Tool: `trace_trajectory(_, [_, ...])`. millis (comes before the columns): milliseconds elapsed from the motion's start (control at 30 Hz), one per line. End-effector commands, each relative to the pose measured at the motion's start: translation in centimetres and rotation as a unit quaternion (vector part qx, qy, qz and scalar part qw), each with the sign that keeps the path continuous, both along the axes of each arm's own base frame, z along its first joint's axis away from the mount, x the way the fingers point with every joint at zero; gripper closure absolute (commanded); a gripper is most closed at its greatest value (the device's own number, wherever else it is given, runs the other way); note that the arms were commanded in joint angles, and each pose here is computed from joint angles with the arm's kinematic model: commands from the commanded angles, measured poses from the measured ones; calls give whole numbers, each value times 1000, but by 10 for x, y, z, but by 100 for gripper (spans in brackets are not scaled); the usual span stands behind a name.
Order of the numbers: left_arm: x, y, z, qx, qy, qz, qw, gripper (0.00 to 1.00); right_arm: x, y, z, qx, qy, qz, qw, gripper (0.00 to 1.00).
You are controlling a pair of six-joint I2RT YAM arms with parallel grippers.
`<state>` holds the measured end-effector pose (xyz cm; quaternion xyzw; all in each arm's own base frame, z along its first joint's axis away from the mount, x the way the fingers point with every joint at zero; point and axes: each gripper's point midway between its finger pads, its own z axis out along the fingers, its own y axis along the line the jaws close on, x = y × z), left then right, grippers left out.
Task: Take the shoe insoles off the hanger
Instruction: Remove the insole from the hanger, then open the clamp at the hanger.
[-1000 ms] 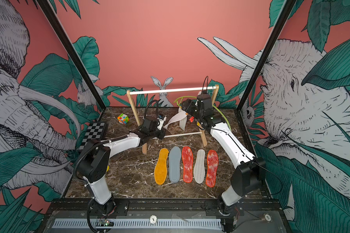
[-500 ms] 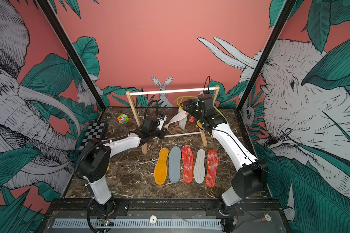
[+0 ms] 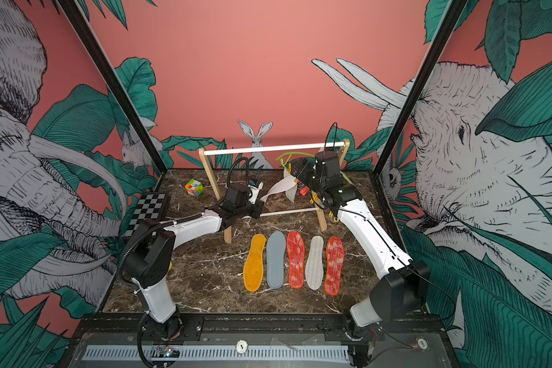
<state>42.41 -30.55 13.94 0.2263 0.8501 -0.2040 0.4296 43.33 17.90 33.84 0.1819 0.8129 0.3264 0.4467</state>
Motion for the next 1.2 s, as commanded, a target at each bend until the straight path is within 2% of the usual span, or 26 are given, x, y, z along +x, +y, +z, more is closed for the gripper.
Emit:
trace_trajectory(0, [-6, 25, -38, 41, 52, 34, 997, 100, 9, -28, 9, -7, -13, -63, 998, 20])
trace_trajectory(567, [-6, 24, -39, 41, 53, 31, 997, 100, 41, -26, -24, -1, 9, -54, 998, 23])
trace_trajectory(867, [-6, 24, -40, 40, 53, 31, 997, 100, 40, -34, -34, -19, 27, -67, 997, 20])
trace_trajectory(1033, [-6, 24, -41, 41, 55, 32, 997, 100, 41, -28, -31, -9, 19, -50, 999, 21])
trace_trajectory(1067, [-5, 24, -40, 41, 54, 32, 997, 100, 47, -26, -44, -10, 31, -48, 998, 22])
trace_trajectory(1167, [-6, 23, -41, 41, 56, 31, 997, 100, 47, -27, -48, -1, 26, -47, 999, 23])
